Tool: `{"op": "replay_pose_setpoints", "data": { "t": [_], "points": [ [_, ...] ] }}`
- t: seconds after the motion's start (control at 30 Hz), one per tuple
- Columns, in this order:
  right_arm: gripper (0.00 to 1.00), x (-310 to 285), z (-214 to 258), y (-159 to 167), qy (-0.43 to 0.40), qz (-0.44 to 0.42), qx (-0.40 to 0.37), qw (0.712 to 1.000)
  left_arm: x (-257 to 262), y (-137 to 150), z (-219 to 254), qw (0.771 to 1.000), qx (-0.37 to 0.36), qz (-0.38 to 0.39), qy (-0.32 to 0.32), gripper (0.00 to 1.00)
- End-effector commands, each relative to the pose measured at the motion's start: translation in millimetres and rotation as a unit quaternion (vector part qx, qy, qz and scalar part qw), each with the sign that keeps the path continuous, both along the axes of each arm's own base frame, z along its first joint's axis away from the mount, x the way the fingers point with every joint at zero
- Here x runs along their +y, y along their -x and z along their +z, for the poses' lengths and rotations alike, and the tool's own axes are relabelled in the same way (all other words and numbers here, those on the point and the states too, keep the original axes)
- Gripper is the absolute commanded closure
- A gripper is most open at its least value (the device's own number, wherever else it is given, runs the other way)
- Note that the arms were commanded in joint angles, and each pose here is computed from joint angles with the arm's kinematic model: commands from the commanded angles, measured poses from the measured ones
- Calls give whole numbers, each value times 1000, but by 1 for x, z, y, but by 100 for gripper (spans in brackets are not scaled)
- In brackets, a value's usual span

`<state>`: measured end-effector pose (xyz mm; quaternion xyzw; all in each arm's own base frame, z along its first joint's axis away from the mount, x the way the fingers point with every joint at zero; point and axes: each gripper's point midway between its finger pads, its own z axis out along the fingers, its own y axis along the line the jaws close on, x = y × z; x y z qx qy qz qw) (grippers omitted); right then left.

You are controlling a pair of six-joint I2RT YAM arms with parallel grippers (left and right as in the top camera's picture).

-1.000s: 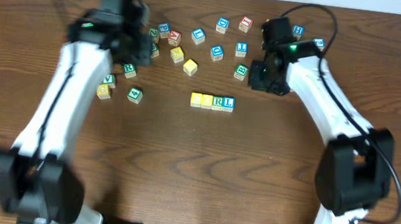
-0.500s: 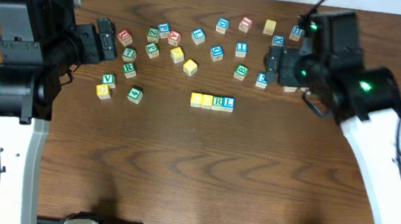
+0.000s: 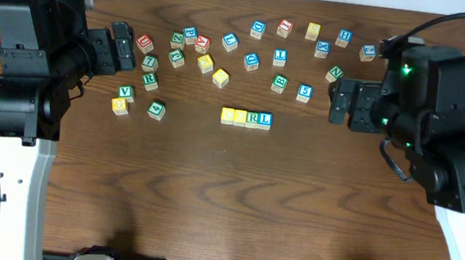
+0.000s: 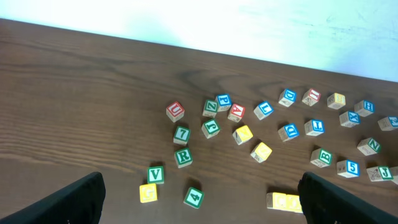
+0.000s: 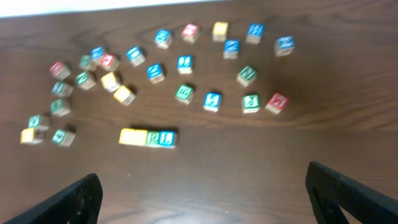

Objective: Spell out CORL

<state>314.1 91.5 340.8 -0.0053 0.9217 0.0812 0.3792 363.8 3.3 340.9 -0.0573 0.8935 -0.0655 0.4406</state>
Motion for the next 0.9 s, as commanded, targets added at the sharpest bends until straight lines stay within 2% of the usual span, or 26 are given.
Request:
{"op": "replay_pose_setpoints", "data": {
  "t": [0.0, 0.2, 0.43, 0.87],
  "points": [
    [1, -22, 25, 7, 15, -40, -47, 998, 3, 0, 4, 1000, -5, 5, -4, 2],
    [1, -45, 36, 7, 39, -83, -89, 992, 3, 1, 4, 1000, -5, 5, -4, 2],
    [1, -48, 30, -1, 10, -25, -201, 979, 3, 1, 4, 1000, -5, 5, -4, 2],
    [1, -77, -64, 46, -17, -46, -352, 935, 3, 1, 4, 1000, -5, 5, -4, 2]
  ]
}}
